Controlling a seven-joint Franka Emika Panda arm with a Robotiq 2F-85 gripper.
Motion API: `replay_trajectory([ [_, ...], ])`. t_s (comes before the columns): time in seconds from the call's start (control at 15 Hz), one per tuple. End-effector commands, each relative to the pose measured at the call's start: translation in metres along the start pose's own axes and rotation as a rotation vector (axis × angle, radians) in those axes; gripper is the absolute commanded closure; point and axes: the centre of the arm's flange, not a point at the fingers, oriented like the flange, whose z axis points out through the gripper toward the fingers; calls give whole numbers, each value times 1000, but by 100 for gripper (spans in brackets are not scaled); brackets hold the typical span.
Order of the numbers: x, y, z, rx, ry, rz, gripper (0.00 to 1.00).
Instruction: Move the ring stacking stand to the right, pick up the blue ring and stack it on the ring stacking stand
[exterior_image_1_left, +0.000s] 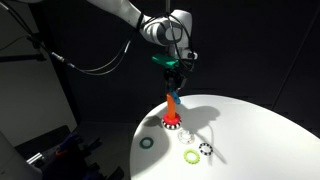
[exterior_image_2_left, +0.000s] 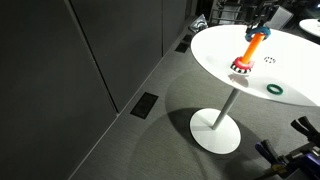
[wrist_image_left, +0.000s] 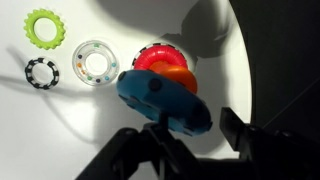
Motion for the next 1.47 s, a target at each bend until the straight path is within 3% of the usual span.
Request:
replay_trajectory([
  [0.0, -5, 1, -10, 1, 15, -7, 73],
  [0.2, -5, 2, -11, 1, 17, -4, 94],
  [1.4, -17, -4, -29, -43, 79, -18, 91],
])
